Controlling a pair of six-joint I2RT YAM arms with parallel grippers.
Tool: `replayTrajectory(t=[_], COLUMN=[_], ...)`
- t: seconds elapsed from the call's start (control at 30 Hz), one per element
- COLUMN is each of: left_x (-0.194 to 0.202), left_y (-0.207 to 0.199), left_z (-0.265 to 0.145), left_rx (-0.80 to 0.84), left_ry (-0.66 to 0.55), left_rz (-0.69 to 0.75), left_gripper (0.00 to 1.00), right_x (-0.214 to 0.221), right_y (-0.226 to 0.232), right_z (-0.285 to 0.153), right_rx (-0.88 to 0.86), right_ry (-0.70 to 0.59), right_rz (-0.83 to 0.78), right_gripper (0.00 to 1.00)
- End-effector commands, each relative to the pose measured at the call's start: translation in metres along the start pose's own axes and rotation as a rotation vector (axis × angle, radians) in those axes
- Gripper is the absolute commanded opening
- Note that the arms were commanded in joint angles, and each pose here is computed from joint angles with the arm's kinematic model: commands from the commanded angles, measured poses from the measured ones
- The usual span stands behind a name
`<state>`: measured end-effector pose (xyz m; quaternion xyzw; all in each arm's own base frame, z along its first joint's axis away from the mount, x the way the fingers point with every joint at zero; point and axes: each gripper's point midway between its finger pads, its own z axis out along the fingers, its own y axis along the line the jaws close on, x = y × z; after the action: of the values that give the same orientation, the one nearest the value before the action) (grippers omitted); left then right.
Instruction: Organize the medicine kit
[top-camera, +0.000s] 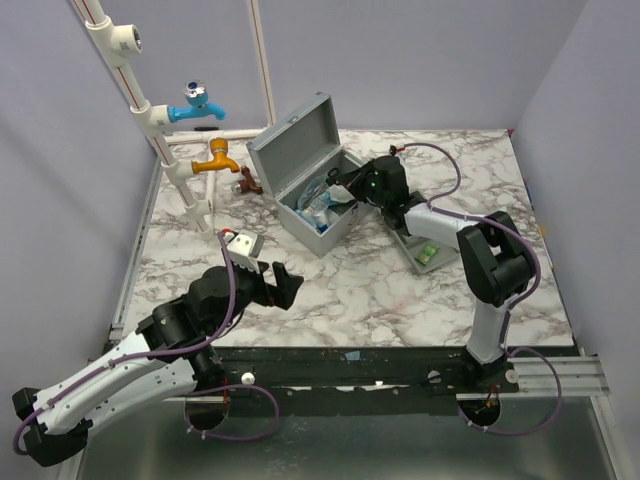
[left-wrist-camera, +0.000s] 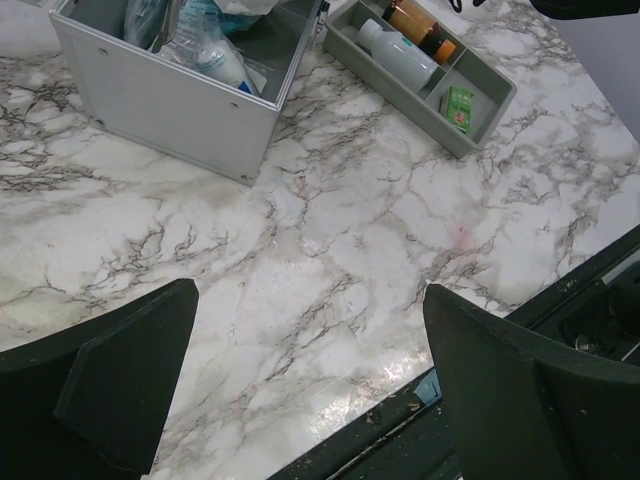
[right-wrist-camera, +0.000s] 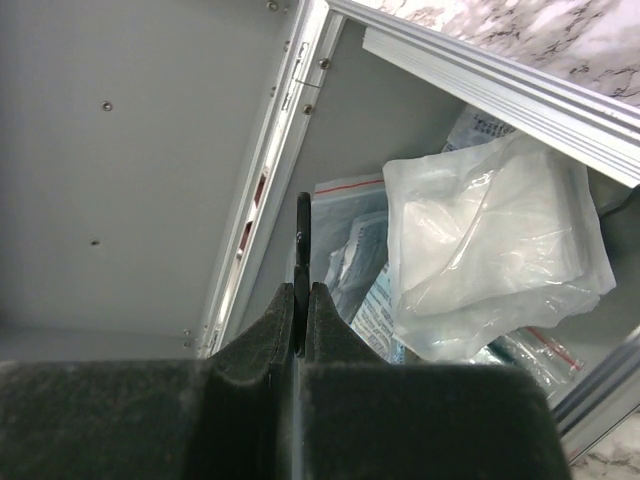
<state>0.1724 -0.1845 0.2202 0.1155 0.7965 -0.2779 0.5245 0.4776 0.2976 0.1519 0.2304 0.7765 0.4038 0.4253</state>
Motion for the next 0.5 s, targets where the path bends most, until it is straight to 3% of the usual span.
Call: replayTrajectory(t=[0.0,0.27,0.47], left_x=[0.004,0.006,0.008], left_y=[0.004,0.004,0.005], left_z=[0.003,0.003,0.005], left_rx=[-0.015,-0.012,-0.021], left_ry=[0.0,0.001,0.011], left_rz=[0.013,0.011,0.014], left_gripper=[0.99,0.99,0.99], right_x=[-0.007,-0.016,-0.025], right_y=[-0.009,-0.012,0.0], right_z=[0.012,0.013,0.001], right_rx=[0.051,0.076,0.053], right_ry=[-0.031,-0.046,-0.063], right_rz=[-0.003,-0.023,-0.063], right_gripper=[0.03,0.39,0.48])
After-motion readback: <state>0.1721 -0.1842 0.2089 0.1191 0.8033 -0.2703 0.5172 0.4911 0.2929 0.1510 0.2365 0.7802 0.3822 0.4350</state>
